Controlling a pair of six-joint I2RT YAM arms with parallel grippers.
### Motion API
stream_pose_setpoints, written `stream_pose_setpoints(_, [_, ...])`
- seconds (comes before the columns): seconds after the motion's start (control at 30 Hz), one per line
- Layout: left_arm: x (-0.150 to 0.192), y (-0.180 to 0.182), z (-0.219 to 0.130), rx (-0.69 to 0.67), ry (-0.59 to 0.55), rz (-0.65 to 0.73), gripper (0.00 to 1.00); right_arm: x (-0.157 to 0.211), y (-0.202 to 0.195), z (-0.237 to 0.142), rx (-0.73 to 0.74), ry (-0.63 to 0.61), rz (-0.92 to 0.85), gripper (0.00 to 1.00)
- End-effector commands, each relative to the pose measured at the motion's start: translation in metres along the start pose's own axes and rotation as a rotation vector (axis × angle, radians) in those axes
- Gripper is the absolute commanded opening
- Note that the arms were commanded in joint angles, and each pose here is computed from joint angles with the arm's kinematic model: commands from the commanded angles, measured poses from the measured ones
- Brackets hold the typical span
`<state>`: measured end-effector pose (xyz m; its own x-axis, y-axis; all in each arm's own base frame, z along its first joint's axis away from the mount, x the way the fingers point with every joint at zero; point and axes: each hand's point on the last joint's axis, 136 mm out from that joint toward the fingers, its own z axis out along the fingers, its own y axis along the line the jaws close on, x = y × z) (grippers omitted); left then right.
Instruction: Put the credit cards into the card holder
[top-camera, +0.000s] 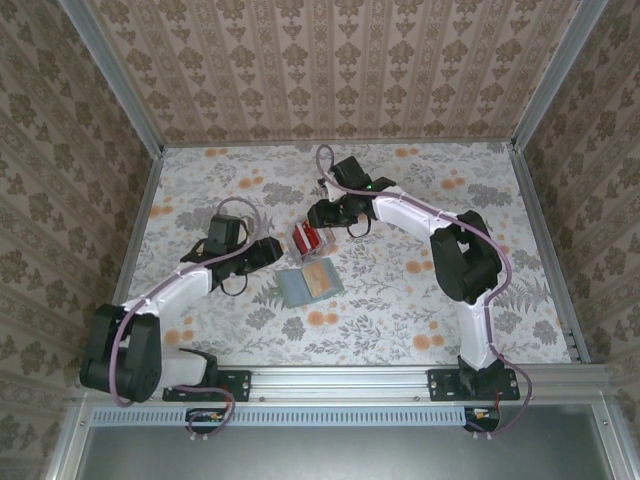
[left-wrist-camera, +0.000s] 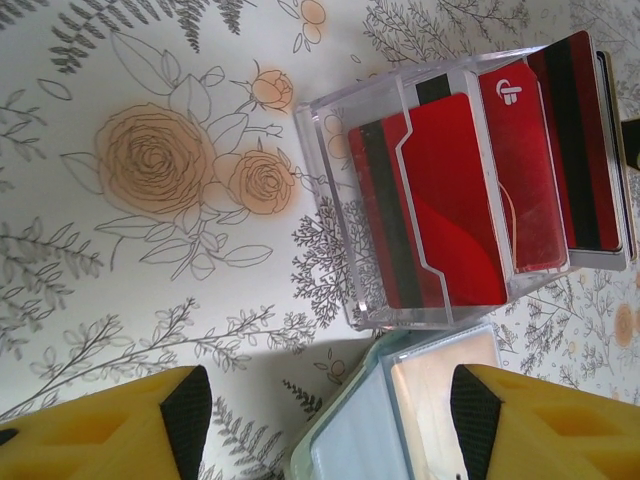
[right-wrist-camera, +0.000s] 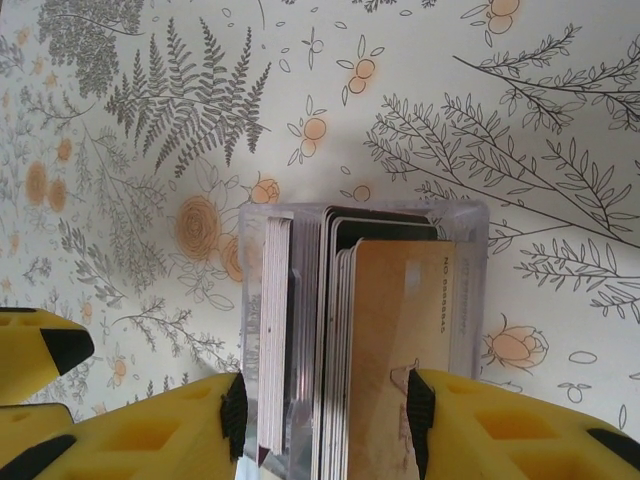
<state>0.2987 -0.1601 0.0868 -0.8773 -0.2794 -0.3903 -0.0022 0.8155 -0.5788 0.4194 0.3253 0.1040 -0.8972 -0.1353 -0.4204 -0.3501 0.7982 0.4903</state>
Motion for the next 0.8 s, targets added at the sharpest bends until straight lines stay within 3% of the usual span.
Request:
stream_pose_setpoints(0.0, [-0.014, -0.018, 0.004, 0.070, -0.015, 0.034, 0.67, 0.006, 0.000, 0.009, 0.020, 0.046, -0.017, 0.49])
stream_pose_setpoints(0.23, [-0.014, -0.024, 0.018, 0.099, 0.017, 0.032, 0.66, 0.006, 0.001, 0.018, 0.036, 0.066, -0.032, 0.48])
stream_pose_setpoints(0.77, [-0.010, -0.024, 0.024, 0.100, 0.031, 0.028, 0.66, 0.001, 0.017, -0.002, -0.016, 0.024, -0.035, 0.30])
